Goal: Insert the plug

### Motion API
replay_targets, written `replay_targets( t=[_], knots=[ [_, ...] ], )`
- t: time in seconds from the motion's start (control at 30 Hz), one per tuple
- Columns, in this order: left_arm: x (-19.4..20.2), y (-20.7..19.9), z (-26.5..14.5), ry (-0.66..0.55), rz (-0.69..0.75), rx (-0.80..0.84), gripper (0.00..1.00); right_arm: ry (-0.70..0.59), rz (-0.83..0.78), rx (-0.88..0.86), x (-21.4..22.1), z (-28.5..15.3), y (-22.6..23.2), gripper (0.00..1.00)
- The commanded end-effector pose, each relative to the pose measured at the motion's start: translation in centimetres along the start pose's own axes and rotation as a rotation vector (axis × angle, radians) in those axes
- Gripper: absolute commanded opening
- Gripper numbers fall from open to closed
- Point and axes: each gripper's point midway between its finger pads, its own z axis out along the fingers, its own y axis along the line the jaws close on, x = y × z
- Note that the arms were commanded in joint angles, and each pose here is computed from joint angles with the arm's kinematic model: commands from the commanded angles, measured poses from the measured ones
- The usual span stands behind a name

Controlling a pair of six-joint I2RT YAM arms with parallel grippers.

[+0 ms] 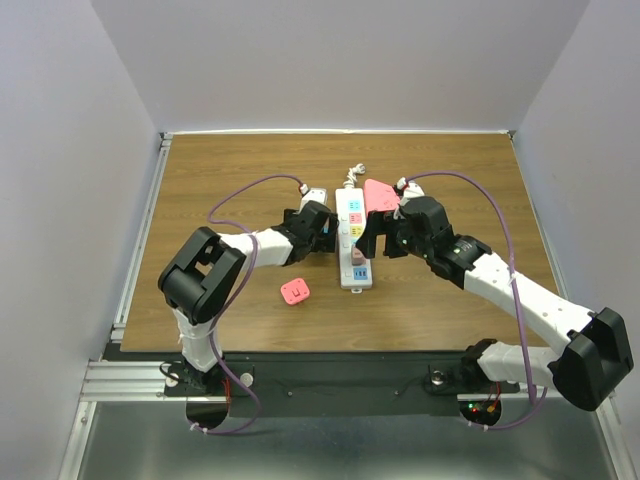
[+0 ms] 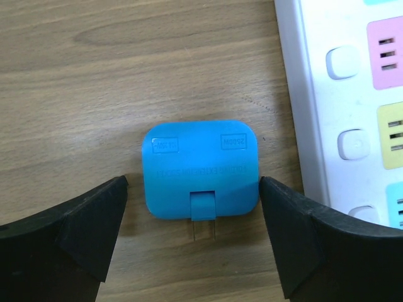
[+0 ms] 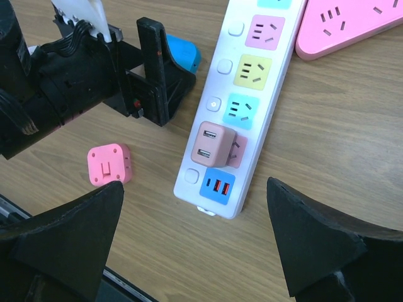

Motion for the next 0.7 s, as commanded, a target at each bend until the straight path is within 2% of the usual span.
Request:
replay_targets(
  t=[0.0,0.13,0.17,0.23,0.27,0.33,0.37,0.4,0.47,0.67],
  knots=[
    [-1.3,-0.3,0.2,-0.023,0.024,0.010,0.92,-0.066,-0.004,-0.035,-2.0,-0.5,0.8,1.00],
    [-0.2,-0.4,-0.1,-0.003,0.048,0.041,0.74,-0.069,0.000,-0.037,-2.1,-0.5,0.8,1.00],
    [0.2,-0.1,-0.2,0.004,0.061,0.039,0.62,-0.056,-0.001,-0.059,-1.9,-0.5,1.2,1.00],
    [-0.2,-0.4,-0.9,-0.016,0.064,0.066,0.51,-0.055,0.001,-0.063,-2.0,-0.4,1.2,1.00],
    [0.2,-0.2,-1.2,-0.013,0.085,0.071,0.40,-0.048,0.002,-0.069,-1.9,-0.4,1.3,1.00],
    [-0.8,-0.8,-2.4,-0.051,0.096,0.127,0.29,-0.045,0.006,-0.079,-2.1,-0.3,1.3,1.00],
    [-0.4,-0.6,-2.8,-0.053,0.122,0.141,0.18,-0.037,0.012,-0.096,-2.2,-0.4,1.4,1.00],
    [-1.6,-1.0,-3.9,-0.096,0.124,0.171,0.12,-0.033,0.016,-0.108,-2.3,-0.3,1.6,1.00],
    [-1.2,-1.4,-4.9,-0.105,0.144,0.226,0.00,-0.021,0.025,-0.133,-2.5,-0.2,1.8,1.00],
    [-2.9,-2.8,-9.3,-0.225,0.186,0.367,0.00,0.025,0.045,-0.229,-2.7,0.2,3.1,1.00]
  ],
)
